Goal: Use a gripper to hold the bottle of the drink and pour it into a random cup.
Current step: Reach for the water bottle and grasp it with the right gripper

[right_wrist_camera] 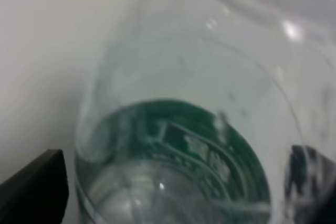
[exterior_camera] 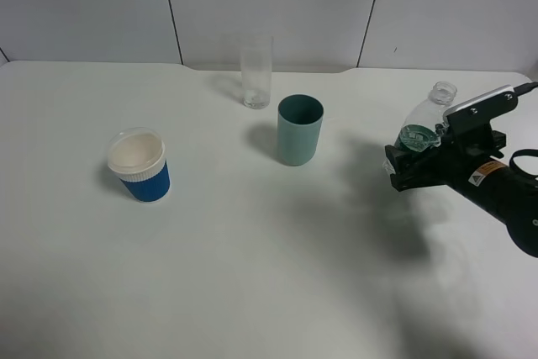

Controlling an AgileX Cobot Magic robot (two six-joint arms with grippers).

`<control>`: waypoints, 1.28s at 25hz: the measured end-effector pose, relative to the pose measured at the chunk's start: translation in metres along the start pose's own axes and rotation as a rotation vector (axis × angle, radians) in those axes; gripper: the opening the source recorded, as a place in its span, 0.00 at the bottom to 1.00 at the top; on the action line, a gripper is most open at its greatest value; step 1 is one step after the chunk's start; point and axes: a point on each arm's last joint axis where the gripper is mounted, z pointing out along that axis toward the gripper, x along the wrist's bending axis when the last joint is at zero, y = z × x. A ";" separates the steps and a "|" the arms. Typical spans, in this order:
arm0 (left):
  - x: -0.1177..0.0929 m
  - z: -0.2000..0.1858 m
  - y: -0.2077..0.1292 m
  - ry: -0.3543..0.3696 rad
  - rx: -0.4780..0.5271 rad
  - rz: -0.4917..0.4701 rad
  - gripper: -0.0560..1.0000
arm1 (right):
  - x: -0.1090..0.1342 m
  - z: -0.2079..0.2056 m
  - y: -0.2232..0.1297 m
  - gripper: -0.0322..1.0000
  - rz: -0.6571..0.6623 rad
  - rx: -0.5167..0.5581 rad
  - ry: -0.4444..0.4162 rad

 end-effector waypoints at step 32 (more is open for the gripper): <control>0.000 0.000 0.000 0.000 0.000 0.000 0.99 | 0.001 0.002 0.003 0.58 0.159 -0.015 0.022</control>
